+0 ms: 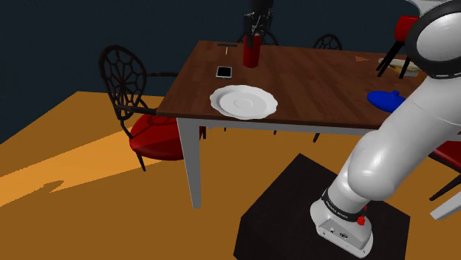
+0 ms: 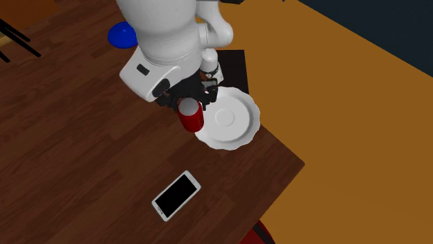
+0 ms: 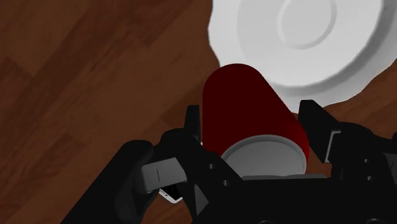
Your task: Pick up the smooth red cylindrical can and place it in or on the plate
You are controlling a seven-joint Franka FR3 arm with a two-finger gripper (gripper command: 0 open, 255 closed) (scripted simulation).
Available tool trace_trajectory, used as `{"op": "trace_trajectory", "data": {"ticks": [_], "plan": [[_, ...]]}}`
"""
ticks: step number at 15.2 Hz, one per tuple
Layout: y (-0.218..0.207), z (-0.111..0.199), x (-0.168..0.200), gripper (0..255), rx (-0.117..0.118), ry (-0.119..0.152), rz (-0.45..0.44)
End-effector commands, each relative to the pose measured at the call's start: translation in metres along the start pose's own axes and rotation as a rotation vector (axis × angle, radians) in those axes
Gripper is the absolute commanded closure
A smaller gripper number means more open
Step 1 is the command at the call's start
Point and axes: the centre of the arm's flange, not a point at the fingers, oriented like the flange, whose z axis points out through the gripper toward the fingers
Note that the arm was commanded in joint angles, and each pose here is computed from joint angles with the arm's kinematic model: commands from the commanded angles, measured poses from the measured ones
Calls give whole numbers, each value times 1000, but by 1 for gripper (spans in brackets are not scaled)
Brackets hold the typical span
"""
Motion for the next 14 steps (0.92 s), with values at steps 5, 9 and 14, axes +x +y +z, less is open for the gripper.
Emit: {"op": "trace_trajectory", "data": {"ticks": [5,9,14], "plan": [[-68,-8,-42,255,-1,0,1],[-103,-6,-63,255,-1,0,1],[-103,20,-63,255,-1,0,1]]}}
